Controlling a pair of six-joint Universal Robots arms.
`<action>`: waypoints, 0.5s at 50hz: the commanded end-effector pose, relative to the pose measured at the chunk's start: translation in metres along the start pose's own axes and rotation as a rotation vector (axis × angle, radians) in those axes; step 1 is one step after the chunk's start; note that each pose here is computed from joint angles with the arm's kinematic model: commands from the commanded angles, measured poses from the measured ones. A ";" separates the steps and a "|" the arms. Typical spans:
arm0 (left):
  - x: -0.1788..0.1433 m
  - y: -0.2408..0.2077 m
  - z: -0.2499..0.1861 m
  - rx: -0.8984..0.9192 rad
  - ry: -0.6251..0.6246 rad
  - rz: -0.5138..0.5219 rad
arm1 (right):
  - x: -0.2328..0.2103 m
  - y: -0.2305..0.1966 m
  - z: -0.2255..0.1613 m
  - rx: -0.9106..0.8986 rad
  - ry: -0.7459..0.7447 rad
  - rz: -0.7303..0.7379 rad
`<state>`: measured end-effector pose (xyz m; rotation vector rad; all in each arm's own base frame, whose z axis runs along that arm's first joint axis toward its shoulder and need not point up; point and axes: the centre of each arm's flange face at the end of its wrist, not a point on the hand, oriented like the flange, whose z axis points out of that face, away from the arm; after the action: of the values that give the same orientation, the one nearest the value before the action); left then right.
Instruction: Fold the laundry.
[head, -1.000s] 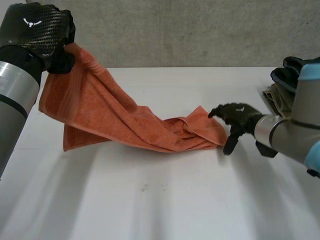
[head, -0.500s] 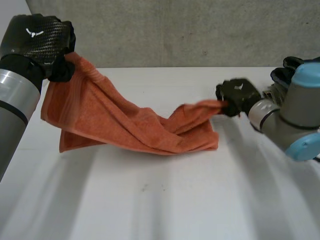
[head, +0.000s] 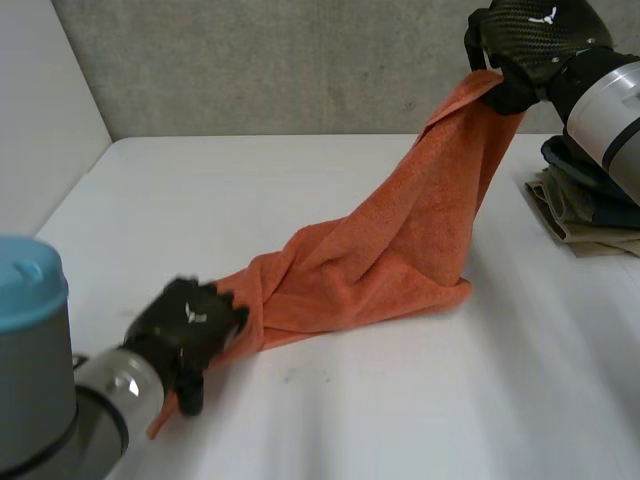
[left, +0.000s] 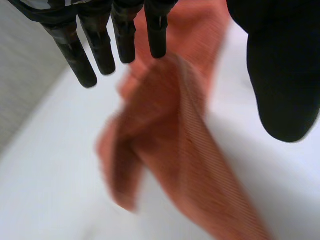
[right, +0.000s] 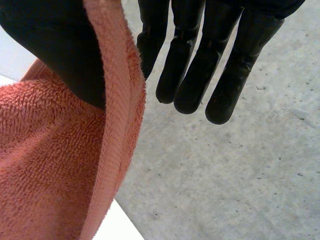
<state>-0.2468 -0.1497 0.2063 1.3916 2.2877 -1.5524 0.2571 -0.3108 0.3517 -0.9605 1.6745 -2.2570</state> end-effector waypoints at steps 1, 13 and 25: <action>-0.065 -0.069 0.018 0.290 -0.252 -0.069 | -0.009 -0.006 -0.010 0.003 -0.030 0.009; -0.066 -0.081 0.134 0.401 -0.118 -0.110 | -0.035 -0.078 -0.055 0.209 -0.193 -0.013; -0.015 -0.034 0.184 0.276 0.296 -0.138 | -0.031 -0.090 -0.068 0.234 -0.194 0.038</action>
<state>-0.3324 -0.3053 0.1750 1.5396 2.3396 -1.9751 0.2633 -0.2089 0.4115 -1.0637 1.2914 -2.2079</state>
